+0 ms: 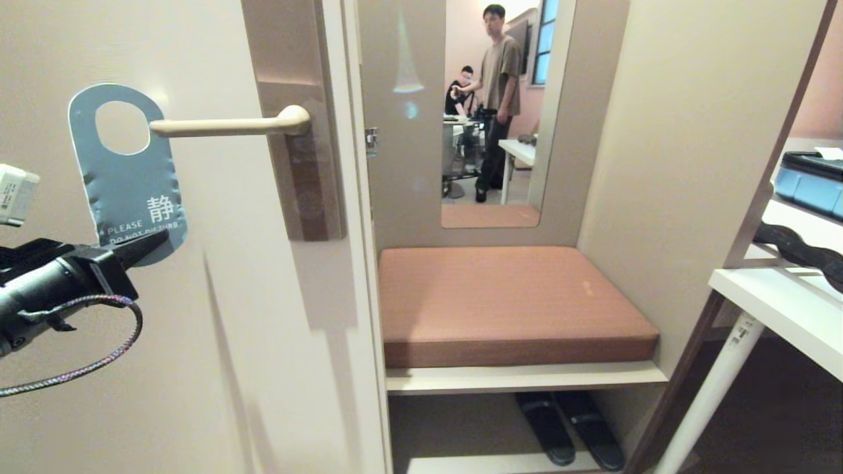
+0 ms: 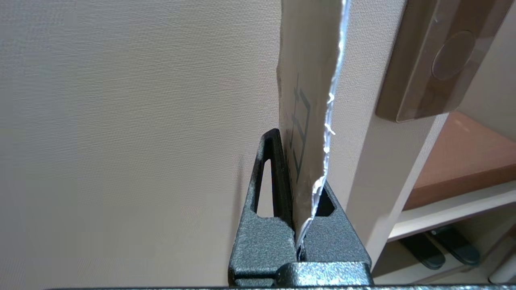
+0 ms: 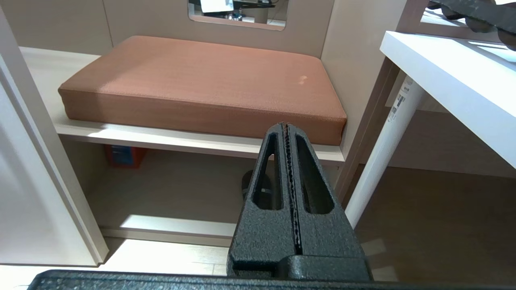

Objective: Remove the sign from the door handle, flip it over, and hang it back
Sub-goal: Hang the sign back with the other side facing out

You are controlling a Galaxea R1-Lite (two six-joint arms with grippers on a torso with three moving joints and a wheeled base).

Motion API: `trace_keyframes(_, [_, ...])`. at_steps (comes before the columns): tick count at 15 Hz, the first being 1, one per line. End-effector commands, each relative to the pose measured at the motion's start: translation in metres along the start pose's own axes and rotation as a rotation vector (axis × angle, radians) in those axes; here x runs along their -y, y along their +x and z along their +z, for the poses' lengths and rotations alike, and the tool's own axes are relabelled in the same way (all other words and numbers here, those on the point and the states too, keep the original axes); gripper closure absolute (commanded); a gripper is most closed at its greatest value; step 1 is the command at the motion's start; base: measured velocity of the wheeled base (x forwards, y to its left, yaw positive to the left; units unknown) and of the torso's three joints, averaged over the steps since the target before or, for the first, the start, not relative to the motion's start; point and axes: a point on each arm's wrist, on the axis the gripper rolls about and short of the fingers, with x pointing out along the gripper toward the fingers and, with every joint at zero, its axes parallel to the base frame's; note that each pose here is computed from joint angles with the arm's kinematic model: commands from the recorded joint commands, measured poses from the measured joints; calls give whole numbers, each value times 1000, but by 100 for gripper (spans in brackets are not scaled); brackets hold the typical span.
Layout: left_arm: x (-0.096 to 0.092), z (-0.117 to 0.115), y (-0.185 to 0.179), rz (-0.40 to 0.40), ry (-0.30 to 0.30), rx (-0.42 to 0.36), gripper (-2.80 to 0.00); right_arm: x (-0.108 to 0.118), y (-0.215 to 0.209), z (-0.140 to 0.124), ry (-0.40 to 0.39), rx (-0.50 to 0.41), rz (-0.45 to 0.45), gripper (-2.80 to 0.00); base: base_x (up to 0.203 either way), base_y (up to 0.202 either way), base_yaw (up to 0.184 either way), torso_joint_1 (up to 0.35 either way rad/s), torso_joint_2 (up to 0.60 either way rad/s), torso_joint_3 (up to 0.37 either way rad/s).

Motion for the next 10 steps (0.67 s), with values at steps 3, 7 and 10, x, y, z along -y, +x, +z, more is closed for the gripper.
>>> trace_keyframes(3, [9, -1, 6, -53, 2, -4, 0, 0, 0, 0, -1, 0, 0, 0, 0, 0, 0, 0, 0, 0])
trace_keyframes(7, [17, -1, 9, -91, 4, -4, 0, 0, 0, 0, -1, 0, 1, 0, 0, 0, 0, 0, 0, 0])
trace_keyframes(10, [19, -1, 10, -100, 5, -3, 0, 0, 0, 0, -1, 0, 1, 0, 0, 0, 0, 0, 0, 0])
